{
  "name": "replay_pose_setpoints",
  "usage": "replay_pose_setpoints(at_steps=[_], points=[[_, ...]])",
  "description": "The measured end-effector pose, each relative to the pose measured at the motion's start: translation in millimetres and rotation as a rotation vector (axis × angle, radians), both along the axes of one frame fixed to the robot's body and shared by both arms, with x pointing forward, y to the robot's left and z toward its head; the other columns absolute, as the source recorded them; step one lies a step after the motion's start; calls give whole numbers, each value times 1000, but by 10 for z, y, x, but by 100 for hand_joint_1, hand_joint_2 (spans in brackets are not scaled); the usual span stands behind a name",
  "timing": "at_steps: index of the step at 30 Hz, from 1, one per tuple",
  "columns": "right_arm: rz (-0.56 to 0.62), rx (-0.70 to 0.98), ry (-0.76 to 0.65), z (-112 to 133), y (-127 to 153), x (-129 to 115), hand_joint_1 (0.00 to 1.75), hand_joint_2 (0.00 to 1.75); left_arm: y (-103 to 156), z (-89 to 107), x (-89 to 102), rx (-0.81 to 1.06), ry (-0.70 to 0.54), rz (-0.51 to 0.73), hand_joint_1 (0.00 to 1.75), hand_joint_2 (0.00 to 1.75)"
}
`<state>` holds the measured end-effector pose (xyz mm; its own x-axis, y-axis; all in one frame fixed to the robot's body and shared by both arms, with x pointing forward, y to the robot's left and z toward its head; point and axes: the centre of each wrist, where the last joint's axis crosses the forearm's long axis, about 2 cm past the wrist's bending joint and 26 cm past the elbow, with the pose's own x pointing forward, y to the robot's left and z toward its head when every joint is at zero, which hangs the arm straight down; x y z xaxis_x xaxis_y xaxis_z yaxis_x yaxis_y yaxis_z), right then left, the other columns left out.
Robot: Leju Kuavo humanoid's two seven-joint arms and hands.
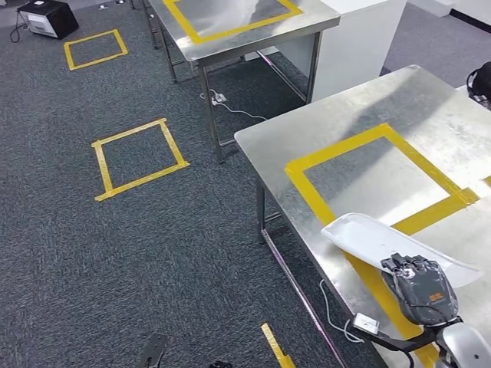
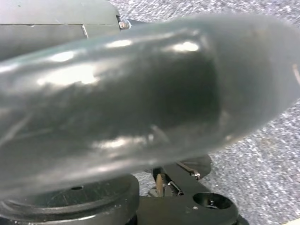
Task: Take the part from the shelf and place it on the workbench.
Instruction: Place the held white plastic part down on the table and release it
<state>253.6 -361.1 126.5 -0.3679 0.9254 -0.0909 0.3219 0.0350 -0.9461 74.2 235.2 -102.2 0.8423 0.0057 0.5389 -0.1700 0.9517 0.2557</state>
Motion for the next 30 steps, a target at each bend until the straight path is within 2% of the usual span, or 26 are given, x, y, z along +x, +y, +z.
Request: replay_pose_setpoints(at_steps=[12,30], points=[[-1,-16,-8,46,-17,26,175,175,18,14,78,32,-48,10,0,0],[6,-21,-3,28,-39,15,175,175,11,9,43,34,-50,10,0,0]])
